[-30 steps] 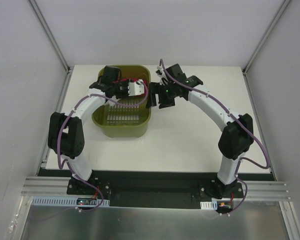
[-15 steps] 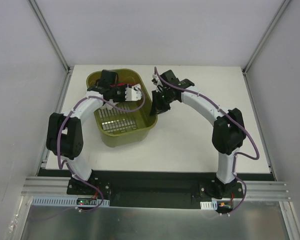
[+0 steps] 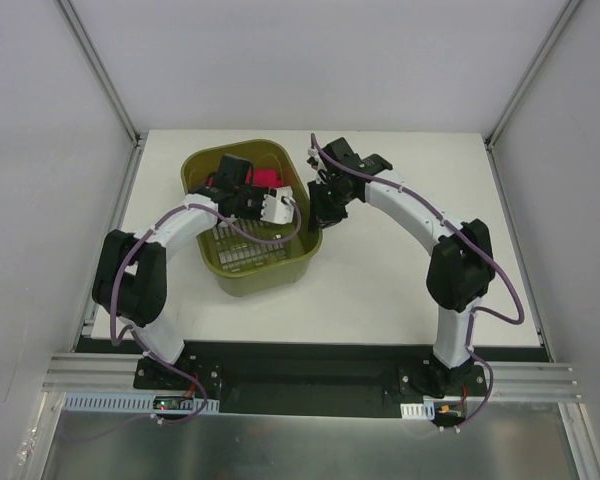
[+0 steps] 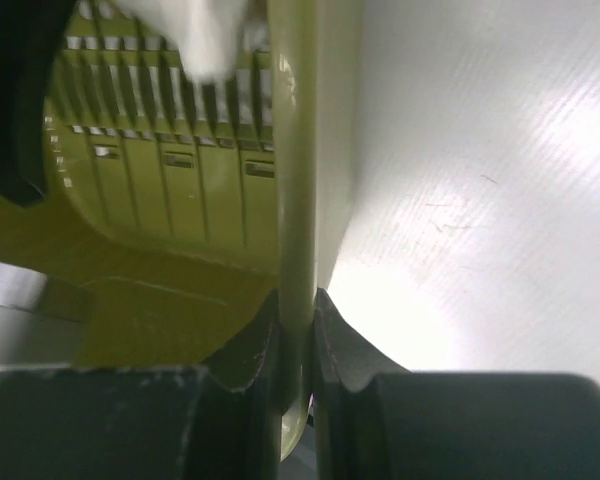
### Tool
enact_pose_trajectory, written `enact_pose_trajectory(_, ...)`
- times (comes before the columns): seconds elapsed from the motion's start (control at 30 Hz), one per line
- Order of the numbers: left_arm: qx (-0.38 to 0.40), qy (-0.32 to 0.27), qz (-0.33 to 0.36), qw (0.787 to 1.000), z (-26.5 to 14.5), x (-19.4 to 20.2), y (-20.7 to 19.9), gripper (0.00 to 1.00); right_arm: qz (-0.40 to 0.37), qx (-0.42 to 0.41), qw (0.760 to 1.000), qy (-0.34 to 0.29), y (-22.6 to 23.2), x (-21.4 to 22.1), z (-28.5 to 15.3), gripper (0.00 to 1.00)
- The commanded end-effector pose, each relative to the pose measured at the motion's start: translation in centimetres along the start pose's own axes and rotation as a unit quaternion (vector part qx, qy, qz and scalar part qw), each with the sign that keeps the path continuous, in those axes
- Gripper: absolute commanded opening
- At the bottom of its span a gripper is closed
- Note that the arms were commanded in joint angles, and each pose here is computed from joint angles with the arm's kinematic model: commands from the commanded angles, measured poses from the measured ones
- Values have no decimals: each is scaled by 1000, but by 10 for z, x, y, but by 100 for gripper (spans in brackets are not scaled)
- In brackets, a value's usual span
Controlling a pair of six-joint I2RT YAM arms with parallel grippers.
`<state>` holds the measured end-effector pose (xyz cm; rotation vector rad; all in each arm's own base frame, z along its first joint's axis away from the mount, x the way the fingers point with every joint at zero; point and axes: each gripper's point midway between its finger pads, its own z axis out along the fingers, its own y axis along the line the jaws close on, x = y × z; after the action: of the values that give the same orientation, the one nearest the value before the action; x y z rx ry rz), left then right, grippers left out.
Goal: Roll the t-shirts
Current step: Move the bin to the center of the board.
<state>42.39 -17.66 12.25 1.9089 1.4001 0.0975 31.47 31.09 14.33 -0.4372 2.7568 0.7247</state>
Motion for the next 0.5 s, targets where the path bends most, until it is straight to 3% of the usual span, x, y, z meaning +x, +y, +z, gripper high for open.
enact_pose_trajectory(0.0,-20,18,17,999,-19,-8,-4,0,-33,78,995,-55,1,-17,-38,1)
enact_pose_trajectory(0.27,-8,38,-74,997,-6,-2,-18,0,-25,94,994,-40,-6,-8,-28,1)
enact_pose_trajectory(0.47,0,61,-91,994,21,10,-17,0,-26,80,996,-32,-3,-6,-21,1)
